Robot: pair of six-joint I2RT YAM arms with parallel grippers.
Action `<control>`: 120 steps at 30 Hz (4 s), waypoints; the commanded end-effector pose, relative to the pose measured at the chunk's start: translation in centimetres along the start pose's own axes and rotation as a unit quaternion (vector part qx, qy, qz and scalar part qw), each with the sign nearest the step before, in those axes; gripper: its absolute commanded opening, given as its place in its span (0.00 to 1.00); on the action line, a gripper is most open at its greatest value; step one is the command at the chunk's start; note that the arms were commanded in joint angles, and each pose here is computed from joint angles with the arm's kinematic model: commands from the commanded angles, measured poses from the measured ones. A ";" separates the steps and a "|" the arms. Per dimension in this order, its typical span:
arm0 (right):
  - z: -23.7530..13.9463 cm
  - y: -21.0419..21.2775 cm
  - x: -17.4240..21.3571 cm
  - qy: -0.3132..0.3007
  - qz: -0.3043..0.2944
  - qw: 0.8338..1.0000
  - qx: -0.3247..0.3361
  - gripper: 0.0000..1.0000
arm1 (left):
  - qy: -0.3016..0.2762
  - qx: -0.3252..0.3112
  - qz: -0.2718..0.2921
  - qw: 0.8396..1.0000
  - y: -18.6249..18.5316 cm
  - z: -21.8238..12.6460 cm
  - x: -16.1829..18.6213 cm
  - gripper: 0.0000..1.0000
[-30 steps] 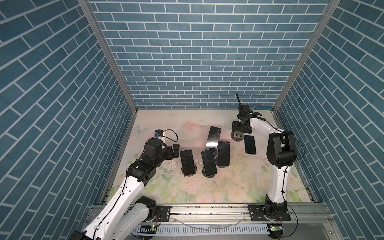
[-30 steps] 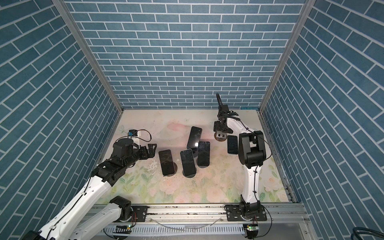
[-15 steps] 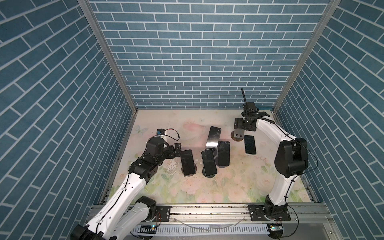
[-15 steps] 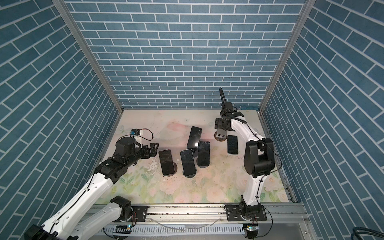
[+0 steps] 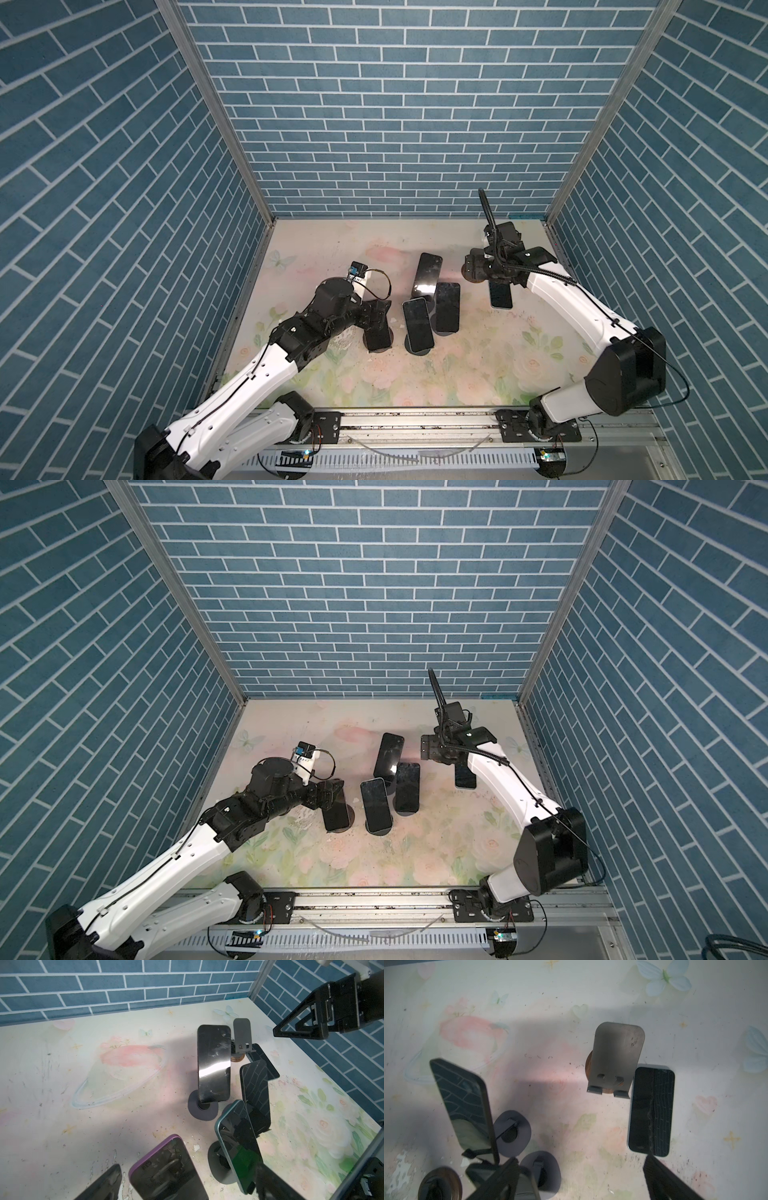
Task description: Remove the phone from the phone stand
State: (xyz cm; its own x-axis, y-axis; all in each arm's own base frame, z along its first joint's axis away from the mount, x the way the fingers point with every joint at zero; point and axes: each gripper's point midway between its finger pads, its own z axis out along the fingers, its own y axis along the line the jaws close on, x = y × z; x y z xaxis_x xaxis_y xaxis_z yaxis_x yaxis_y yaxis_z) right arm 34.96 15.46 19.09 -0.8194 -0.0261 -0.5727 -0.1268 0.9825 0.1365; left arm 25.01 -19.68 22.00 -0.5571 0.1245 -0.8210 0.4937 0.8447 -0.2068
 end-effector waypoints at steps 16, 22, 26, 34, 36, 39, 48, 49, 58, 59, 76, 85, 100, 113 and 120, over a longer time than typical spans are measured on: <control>0.3 3.8 8.6 0.038 -0.030 0.999 0.005 0.99 | -0.004 0.041 0.000 0.999 -3.5 0.5 1.8 1.00; 1.7 5.5 9.1 0.045 -0.047 0.998 0.002 0.99 | -0.013 0.020 0.002 1.000 -2.8 0.7 1.4 1.00; 2.5 6.5 9.2 0.047 -0.051 0.998 -0.001 0.99 | -0.026 0.005 0.003 1.000 -2.2 0.7 1.1 1.00; 3.5 7.6 9.4 0.049 -0.045 0.998 -0.013 0.99 | -0.039 -0.008 0.010 0.999 -1.8 0.8 0.6 1.00; 3.6 7.8 9.4 0.048 -0.044 0.998 -0.015 0.99 | -0.044 -0.011 0.010 0.999 -1.7 0.8 0.4 1.00; 4.0 7.7 9.5 0.049 -0.040 0.998 -0.007 0.99 | -0.050 -0.013 0.011 0.999 -1.7 0.8 0.1 1.00; 5.2 7.1 9.5 0.050 -0.023 0.998 0.025 0.94 | -0.050 -0.016 0.016 0.999 -1.6 0.7 0.2 1.00; 5.3 7.2 9.5 0.051 -0.022 0.998 0.025 0.93 | -0.050 -0.017 0.016 0.998 -1.5 0.6 0.1 1.00; 5.7 7.7 9.6 0.054 -0.012 0.998 0.016 0.76 | -0.045 -0.024 0.028 0.998 -1.2 0.9 0.9 1.00; 5.6 7.8 9.6 0.054 -0.011 0.998 0.014 0.72 | -0.047 -0.024 0.029 0.998 -1.2 1.0 0.8 1.00; 1.0 7.9 6.2 -0.006 -0.012 1.000 -0.005 0.55 | -0.055 -0.031 0.050 0.997 -1.2 1.2 0.0 1.00; -2.6 4.0 4.1 -0.051 0.003 0.998 0.020 0.55 | -0.059 -0.038 0.046 0.996 -1.0 1.1 -0.2 1.00; 2.3 -3.3 8.9 0.027 0.033 0.996 0.079 0.55 | -0.051 -0.043 0.034 0.997 -0.7 1.1 0.2 1.00; 8.8 -3.3 9.5 0.095 -0.006 0.992 0.080 0.56 | -0.063 -0.071 0.029 0.995 0.7 -1.1 0.4 1.00; 11.4 -3.2 9.9 0.129 -0.004 0.989 0.078 0.56 | -0.075 -0.078 0.042 0.993 0.9 -0.9 0.0 1.00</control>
State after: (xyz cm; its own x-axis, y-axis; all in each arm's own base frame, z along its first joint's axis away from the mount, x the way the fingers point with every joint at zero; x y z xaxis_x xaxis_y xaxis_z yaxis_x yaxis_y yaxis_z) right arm 32.12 13.56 3.71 -0.9430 -0.0491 -0.3291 -0.0470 0.9988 -0.0142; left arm 24.57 -18.62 22.26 -0.4272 0.1124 -0.8971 0.4252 0.9007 -0.0896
